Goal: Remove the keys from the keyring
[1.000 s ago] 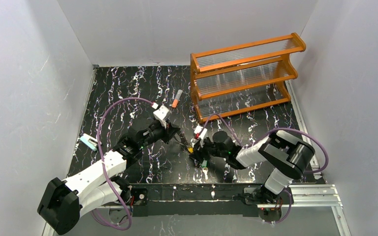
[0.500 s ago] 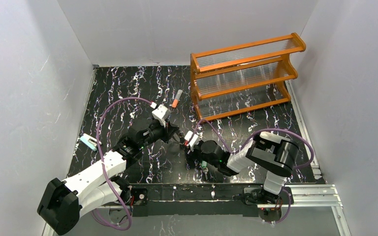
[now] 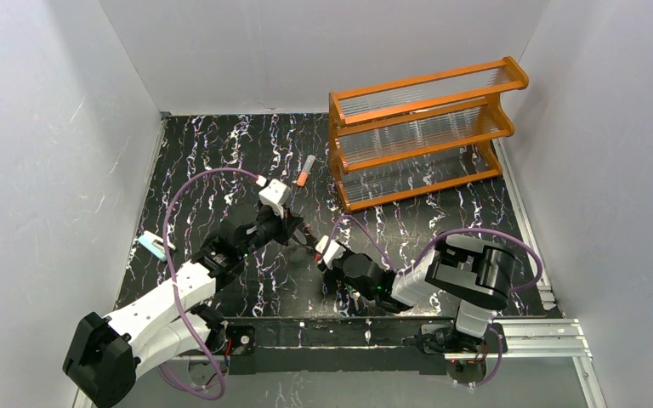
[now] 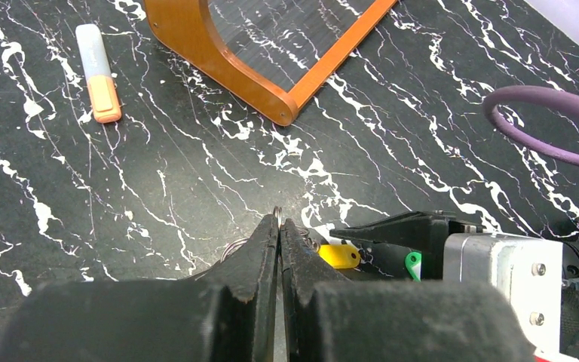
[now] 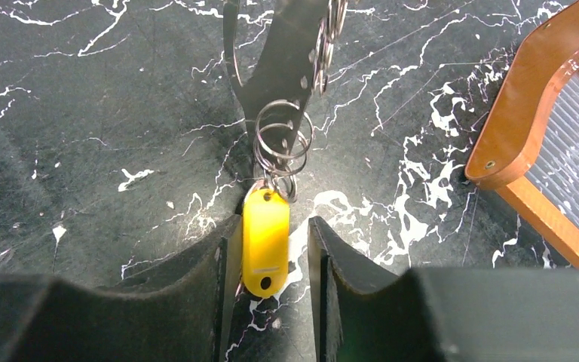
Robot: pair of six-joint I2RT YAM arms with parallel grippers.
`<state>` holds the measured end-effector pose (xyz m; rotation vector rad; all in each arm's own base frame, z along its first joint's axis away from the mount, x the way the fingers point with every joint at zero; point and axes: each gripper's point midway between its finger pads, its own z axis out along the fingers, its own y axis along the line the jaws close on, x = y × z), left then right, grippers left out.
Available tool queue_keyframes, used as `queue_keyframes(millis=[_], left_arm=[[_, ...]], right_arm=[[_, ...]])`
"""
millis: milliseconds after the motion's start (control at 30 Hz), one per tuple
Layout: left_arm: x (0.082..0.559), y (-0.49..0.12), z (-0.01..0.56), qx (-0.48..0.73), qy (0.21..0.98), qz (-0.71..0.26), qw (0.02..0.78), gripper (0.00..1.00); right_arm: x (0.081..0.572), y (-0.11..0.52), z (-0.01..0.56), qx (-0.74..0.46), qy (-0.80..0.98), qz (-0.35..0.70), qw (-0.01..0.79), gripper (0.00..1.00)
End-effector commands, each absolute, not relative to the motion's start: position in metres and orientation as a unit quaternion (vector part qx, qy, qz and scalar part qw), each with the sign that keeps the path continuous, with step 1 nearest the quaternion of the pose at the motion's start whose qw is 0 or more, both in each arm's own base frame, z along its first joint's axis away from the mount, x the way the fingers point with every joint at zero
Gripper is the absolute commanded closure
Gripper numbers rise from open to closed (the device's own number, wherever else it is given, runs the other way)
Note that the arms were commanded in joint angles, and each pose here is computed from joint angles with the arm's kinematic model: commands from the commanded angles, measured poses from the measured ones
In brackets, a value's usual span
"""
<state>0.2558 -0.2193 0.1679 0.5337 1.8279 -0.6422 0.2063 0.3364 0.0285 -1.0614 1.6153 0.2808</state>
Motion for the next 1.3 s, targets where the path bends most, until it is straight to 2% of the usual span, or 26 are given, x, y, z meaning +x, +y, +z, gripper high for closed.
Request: queue_keyframes(millis=[0, 267, 400, 500, 733, 933, 1000, 1100, 1200, 1267], left_arm=[[0.264, -0.217, 0.196, 0.218, 0.749, -0.263, 0.568, 1.00], [0.268, -0.209, 0.193, 0.205, 0.758, -0.243, 0.569, 1.00], [0.275, -0.197, 0.188, 0.182, 0.772, -0.209, 0.572, 1.00], [0.276, -0.194, 0.188, 0.178, 0.774, -0.203, 0.573, 1.00], [0.278, -0.187, 0.187, 0.169, 0.777, -0.185, 0.577, 0.96], [0.281, -0.175, 0.193, 0.159, 0.775, -0.159, 0.591, 0.81], [0.282, -0.167, 0.198, 0.151, 0.772, -0.145, 0.601, 0.74], [0.281, -0.159, 0.206, 0.144, 0.763, -0.136, 0.615, 0.60], [0.277, -0.155, 0.214, 0.141, 0.755, -0.137, 0.625, 0.36], [0.275, -0.154, 0.219, 0.143, 0.753, -0.137, 0.628, 0.27]], right_arm=[[0.201, 0.298, -0.012, -0.492, 0.709, 0.037, 0.504, 0.57], [0.190, 0.314, -0.006, -0.528, 0.691, 0.075, 0.488, 0.75], [0.180, 0.323, 0.003, -0.550, 0.683, 0.100, 0.470, 0.90], [0.175, 0.325, 0.009, -0.554, 0.680, 0.115, 0.466, 0.98], [0.167, 0.331, 0.038, -0.570, 0.675, 0.140, 0.446, 0.99], [0.169, 0.329, 0.070, -0.582, 0.680, 0.148, 0.420, 0.99], [0.171, 0.328, 0.087, -0.584, 0.680, 0.146, 0.418, 0.99], [0.173, 0.326, 0.112, -0.589, 0.679, 0.149, 0.412, 0.99], [0.178, 0.324, 0.133, -0.592, 0.681, 0.152, 0.403, 0.99], [0.181, 0.324, 0.144, -0.593, 0.682, 0.154, 0.399, 0.99]])
